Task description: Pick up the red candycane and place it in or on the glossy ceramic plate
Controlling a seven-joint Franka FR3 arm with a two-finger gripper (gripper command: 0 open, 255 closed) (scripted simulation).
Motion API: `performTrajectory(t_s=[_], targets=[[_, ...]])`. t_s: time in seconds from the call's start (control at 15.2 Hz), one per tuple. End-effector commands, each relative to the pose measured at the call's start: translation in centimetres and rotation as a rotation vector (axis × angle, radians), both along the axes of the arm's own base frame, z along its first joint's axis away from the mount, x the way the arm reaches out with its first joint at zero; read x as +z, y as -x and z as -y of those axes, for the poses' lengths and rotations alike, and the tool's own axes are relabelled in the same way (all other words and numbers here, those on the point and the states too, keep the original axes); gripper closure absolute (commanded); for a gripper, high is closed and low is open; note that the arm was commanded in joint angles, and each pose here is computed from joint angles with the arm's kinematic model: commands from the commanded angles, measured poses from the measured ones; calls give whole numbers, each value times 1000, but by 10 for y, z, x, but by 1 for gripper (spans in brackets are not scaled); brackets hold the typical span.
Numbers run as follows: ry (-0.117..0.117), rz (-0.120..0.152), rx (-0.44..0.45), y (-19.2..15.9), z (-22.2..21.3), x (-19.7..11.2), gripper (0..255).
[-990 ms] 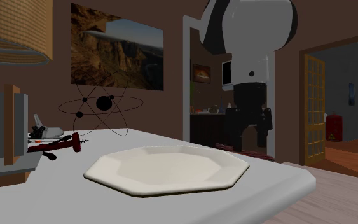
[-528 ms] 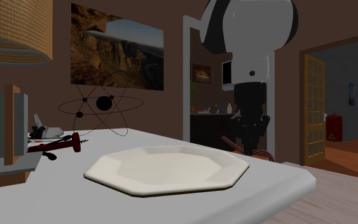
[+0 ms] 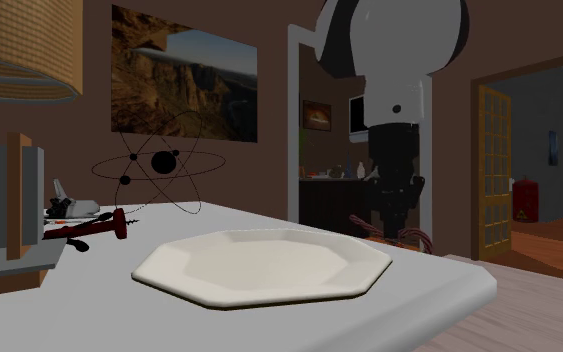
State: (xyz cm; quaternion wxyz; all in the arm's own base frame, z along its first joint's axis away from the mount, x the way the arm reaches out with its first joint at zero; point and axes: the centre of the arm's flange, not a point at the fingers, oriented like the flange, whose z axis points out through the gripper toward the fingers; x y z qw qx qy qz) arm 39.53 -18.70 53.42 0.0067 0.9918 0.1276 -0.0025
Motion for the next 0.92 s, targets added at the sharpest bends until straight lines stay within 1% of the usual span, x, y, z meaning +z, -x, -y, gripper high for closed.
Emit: performTrajectory(t_s=[0.0,0.79,0.86], targets=[[-2,-1,2,-1,-1,11,255],[-2,-1,2,-1,-1,74,255],[-2,-1,2,0,-1,75,255]])
